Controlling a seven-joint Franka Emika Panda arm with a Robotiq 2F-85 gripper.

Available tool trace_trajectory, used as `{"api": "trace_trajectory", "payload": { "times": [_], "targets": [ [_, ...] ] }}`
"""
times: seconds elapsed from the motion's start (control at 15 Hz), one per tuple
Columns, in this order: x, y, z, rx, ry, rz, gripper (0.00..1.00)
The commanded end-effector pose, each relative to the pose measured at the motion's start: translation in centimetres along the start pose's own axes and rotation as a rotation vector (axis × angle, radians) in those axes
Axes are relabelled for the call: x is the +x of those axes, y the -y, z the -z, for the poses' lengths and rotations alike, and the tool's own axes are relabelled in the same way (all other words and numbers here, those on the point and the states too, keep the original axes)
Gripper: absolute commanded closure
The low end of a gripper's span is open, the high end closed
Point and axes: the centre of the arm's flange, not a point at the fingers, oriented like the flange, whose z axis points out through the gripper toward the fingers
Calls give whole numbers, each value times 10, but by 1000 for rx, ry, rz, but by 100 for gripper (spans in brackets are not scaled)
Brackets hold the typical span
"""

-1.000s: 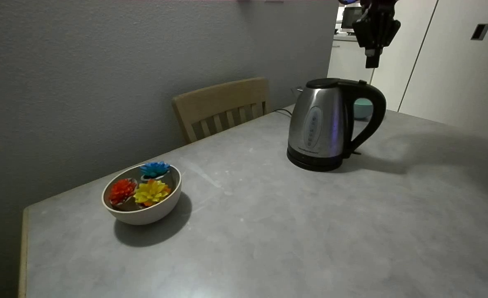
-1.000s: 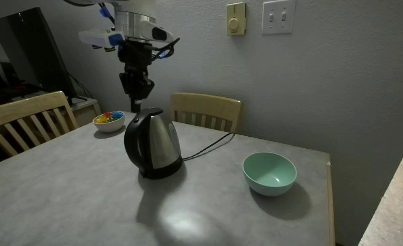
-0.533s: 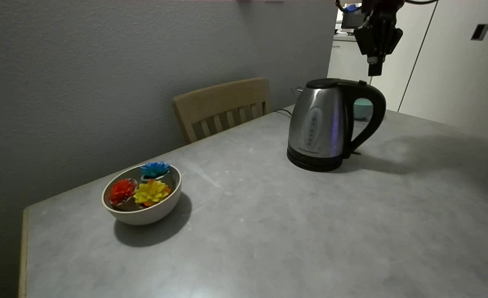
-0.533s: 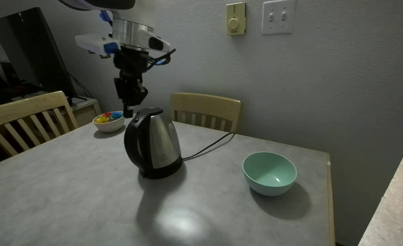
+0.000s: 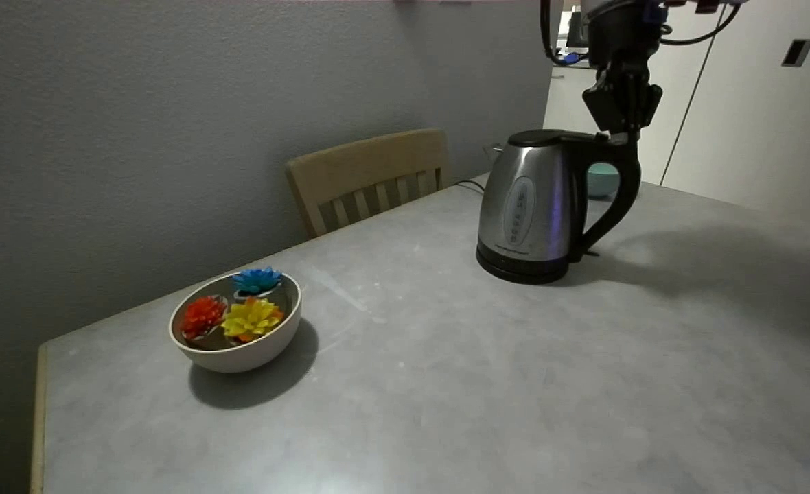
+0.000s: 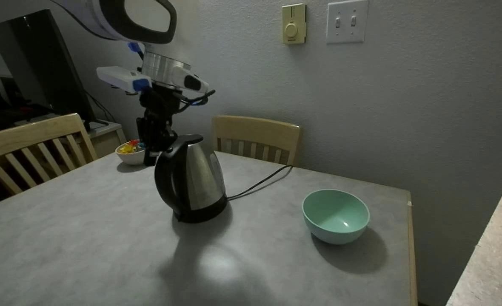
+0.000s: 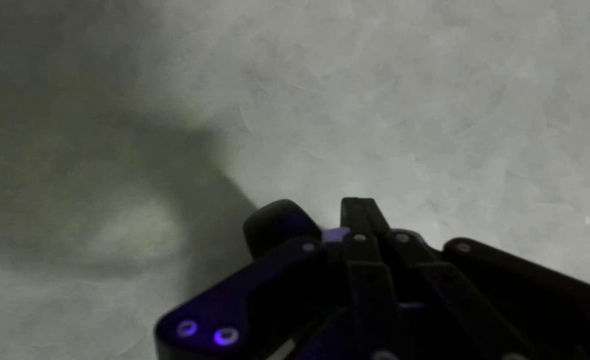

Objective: Open the lid of the kettle by pressing the button on the handle

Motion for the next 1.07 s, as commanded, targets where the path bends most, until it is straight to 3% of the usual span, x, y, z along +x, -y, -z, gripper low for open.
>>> {"api": "trace_trajectory", "payload": {
  "times": [0.0,0.33,0.67,1.0],
  "targets": [
    [-6,7,7,-44,6,38,100],
    [-25,11,40,-91,-96,92,100],
    [-14,5,60,-81,-205,123,100],
    [-1,-1,62,-88,-262,139,100]
  ]
}}
